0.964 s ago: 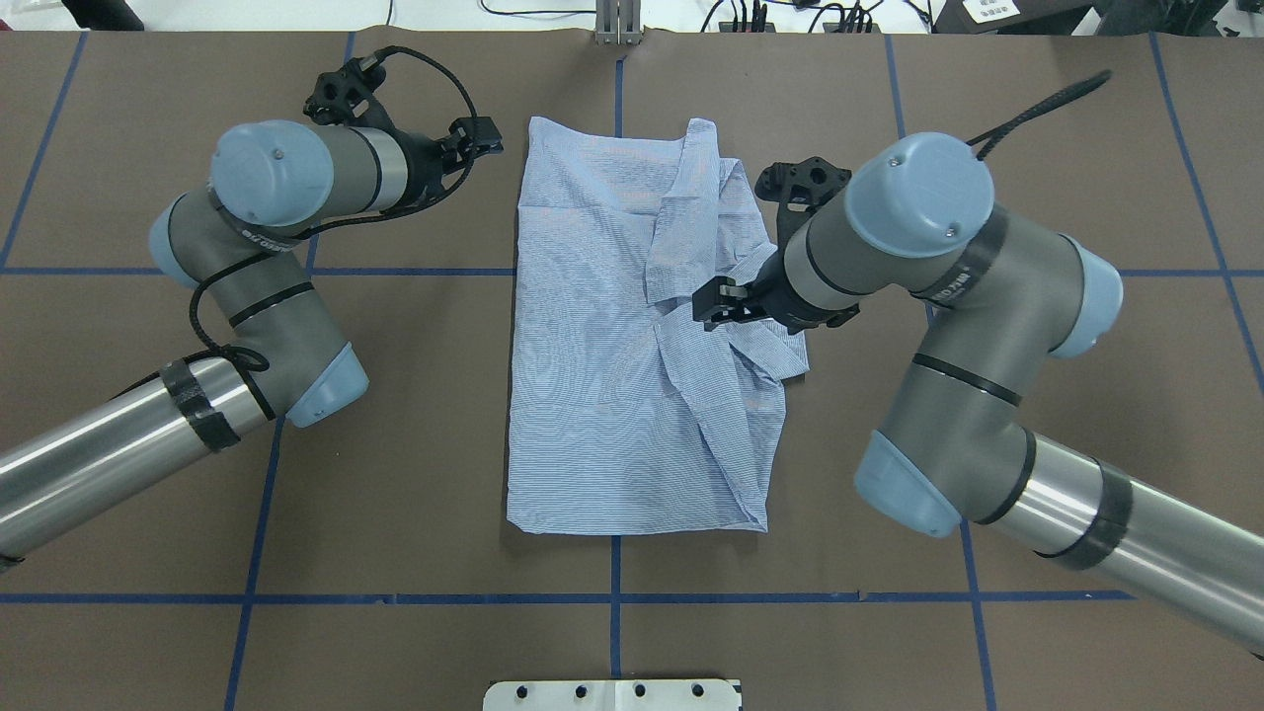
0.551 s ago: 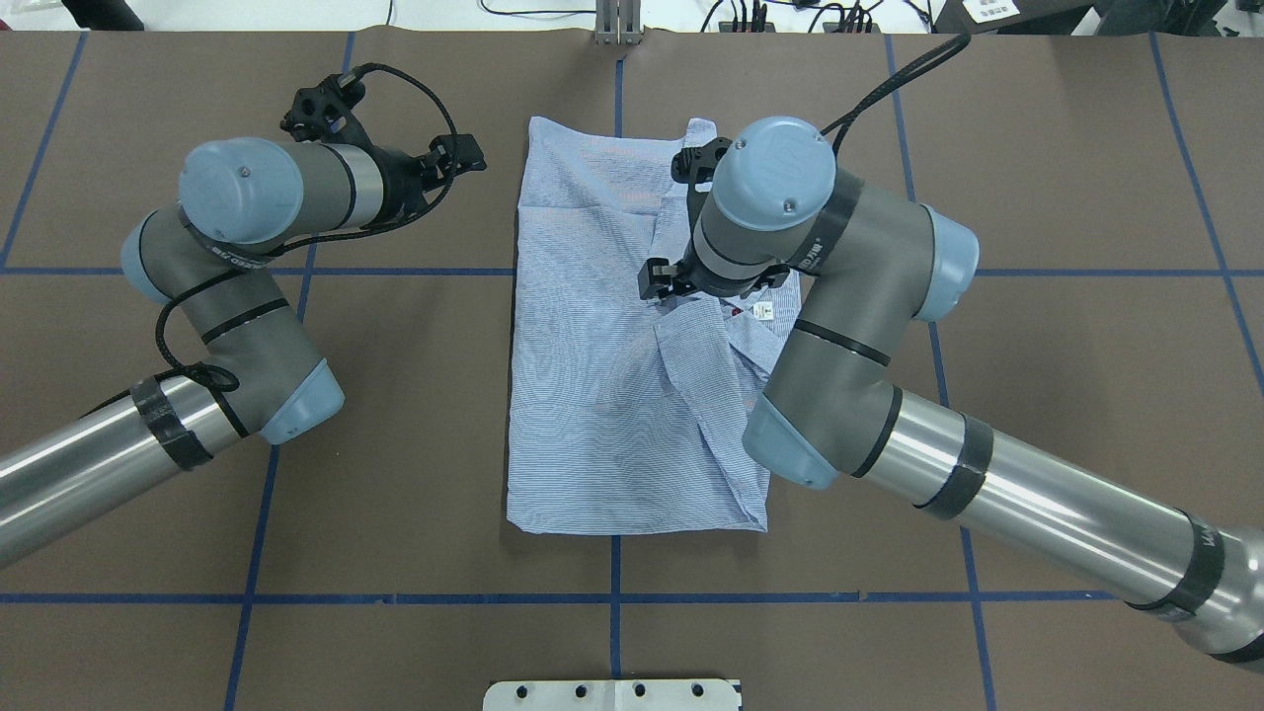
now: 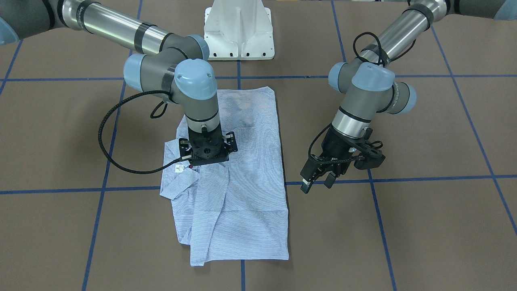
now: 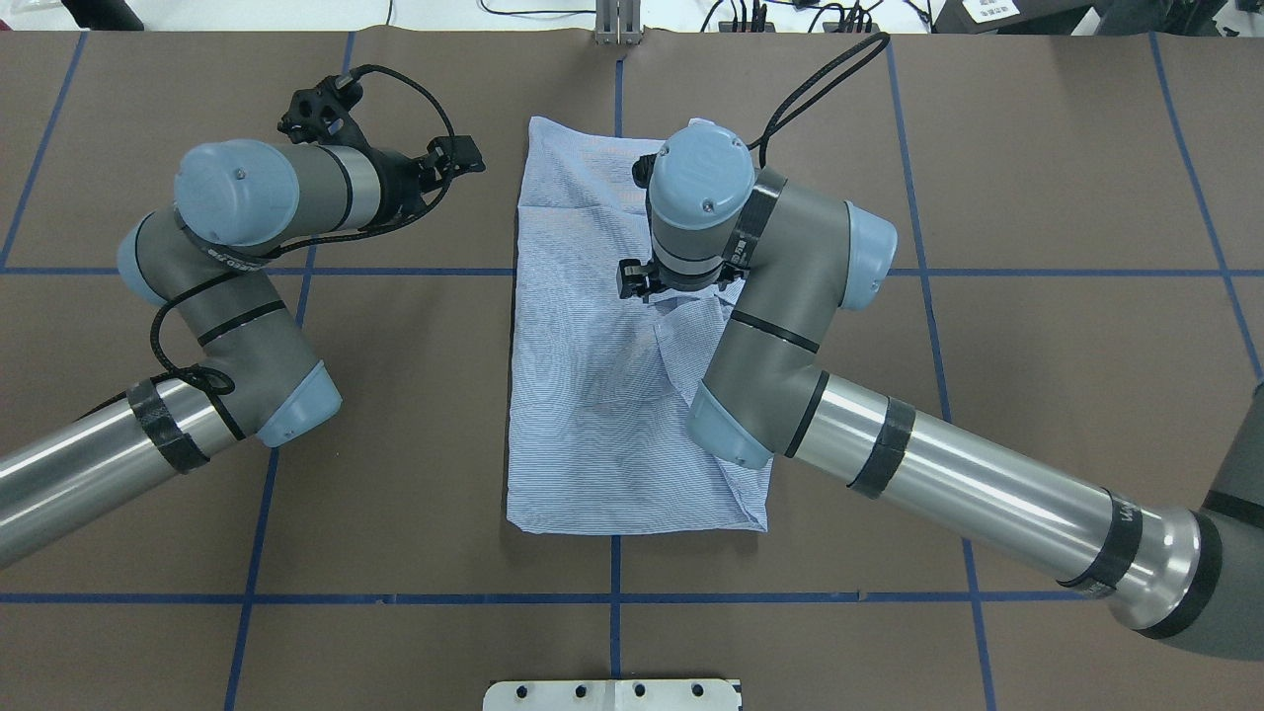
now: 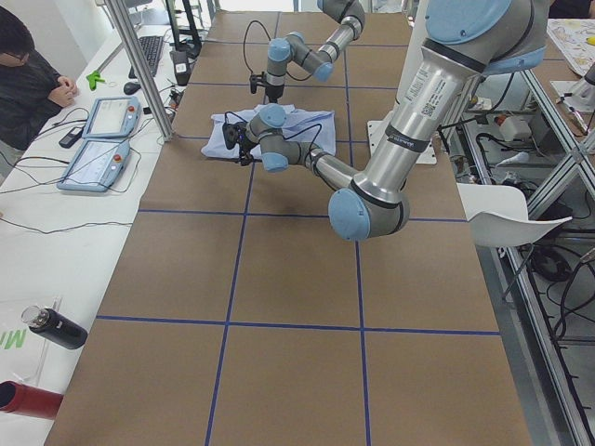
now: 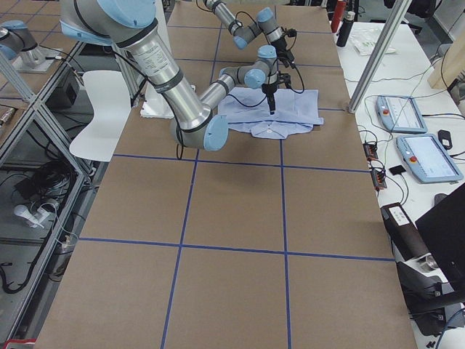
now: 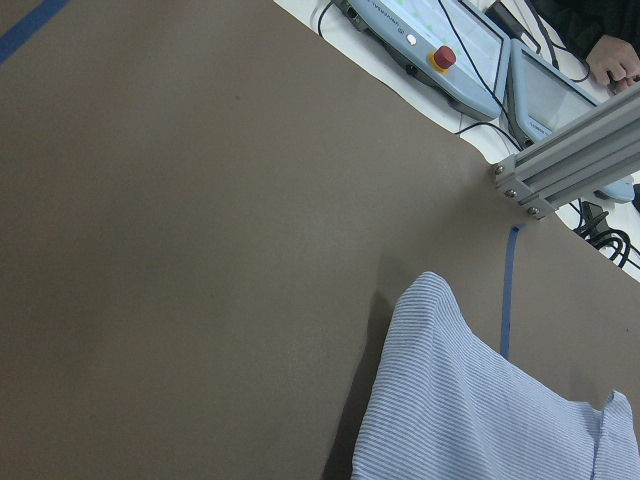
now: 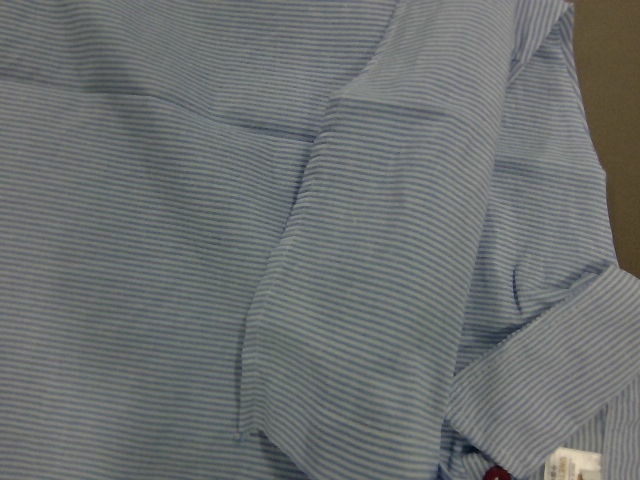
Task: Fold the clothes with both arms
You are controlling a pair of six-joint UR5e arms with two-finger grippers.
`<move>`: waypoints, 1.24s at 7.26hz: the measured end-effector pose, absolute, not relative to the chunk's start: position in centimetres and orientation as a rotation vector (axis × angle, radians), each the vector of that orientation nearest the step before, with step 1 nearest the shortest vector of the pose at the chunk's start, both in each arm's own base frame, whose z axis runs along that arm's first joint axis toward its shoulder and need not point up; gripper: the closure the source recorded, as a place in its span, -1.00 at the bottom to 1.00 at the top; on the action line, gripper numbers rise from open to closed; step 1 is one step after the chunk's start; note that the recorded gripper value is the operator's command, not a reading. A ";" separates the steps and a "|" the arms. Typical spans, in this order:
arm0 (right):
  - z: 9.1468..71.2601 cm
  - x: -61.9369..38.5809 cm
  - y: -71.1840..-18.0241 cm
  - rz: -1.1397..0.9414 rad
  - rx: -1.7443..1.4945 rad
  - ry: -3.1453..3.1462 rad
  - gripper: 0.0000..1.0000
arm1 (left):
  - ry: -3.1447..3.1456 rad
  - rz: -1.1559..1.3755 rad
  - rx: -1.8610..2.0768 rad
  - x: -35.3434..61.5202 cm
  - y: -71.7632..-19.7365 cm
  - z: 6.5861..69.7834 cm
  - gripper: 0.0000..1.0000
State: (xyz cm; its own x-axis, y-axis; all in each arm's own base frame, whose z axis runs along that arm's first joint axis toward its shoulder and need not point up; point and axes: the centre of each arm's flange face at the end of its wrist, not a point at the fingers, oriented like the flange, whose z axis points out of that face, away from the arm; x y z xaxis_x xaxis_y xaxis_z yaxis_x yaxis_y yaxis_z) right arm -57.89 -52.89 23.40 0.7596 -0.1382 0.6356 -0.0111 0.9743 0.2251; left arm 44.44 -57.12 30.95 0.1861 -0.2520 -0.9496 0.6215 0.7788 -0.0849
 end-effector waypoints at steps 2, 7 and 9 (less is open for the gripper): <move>24.8 -58.9 -52.9 -0.089 0.212 -0.672 -1.00 | 1.246 -0.635 0.349 44.6 -56.9 30.8 -1.00; 27.1 -57.9 -53.5 -0.129 0.193 -0.609 -1.00 | 1.269 -0.625 0.336 44.5 -56.4 29.8 -1.00; 29.1 -56.0 -53.8 -0.144 0.195 -0.592 -1.00 | 1.275 -0.622 0.334 44.5 -56.3 29.5 -1.00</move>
